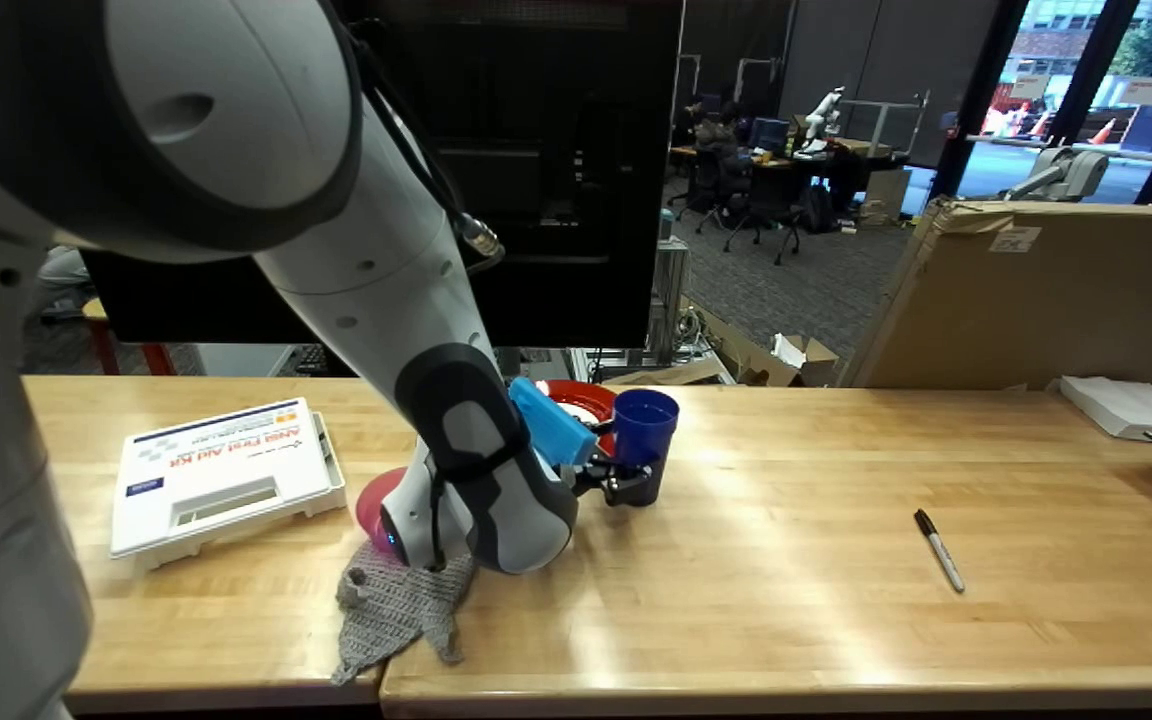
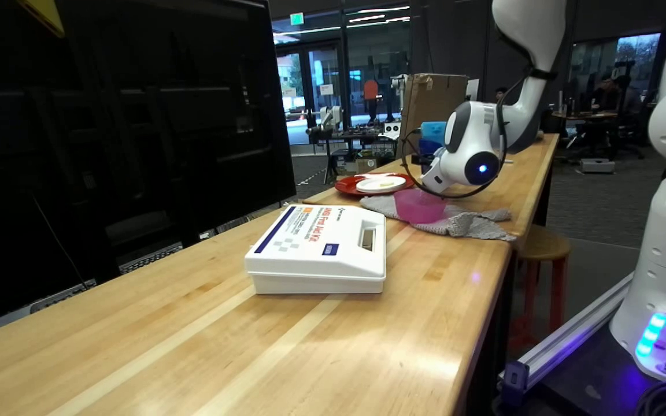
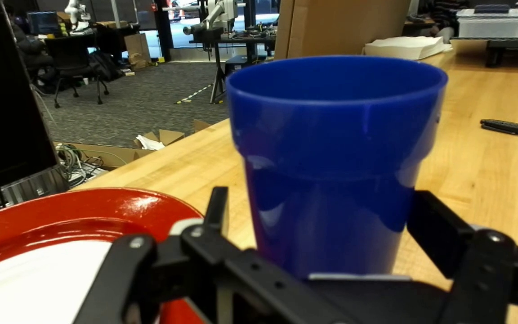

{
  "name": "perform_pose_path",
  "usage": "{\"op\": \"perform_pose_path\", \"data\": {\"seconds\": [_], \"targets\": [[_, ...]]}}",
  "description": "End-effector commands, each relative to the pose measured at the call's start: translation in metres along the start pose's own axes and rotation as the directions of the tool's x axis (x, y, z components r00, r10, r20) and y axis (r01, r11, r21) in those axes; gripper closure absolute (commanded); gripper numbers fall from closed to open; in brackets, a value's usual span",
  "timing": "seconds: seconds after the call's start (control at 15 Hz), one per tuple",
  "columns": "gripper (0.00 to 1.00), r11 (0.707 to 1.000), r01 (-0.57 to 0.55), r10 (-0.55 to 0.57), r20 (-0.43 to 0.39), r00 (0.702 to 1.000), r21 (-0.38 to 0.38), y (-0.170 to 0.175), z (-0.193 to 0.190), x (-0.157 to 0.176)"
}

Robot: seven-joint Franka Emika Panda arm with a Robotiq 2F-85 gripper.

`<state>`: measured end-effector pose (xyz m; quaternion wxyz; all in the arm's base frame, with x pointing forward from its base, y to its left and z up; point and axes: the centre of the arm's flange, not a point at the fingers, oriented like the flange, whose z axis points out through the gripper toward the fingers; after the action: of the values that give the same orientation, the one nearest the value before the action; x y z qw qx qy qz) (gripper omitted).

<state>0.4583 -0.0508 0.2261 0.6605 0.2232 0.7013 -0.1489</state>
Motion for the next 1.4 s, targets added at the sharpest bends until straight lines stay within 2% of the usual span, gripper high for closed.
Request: {"op": "perform_pose_path", "data": {"seconds": [0.0, 0.07, 1.33], "targets": [[0.0, 1.0, -0.007, 0.007, 0.012, 1.0, 0.01, -0.012, 0.002, -0.005], [0.0, 1.0, 0.0, 0.0, 0.002, 1.0, 0.004, -0.002, 0.001, 0.0], [0.0, 1.0, 0.017, -0.017, 0.017, 1.0, -0.004, -0.007, 0.017, 0.005]]}}
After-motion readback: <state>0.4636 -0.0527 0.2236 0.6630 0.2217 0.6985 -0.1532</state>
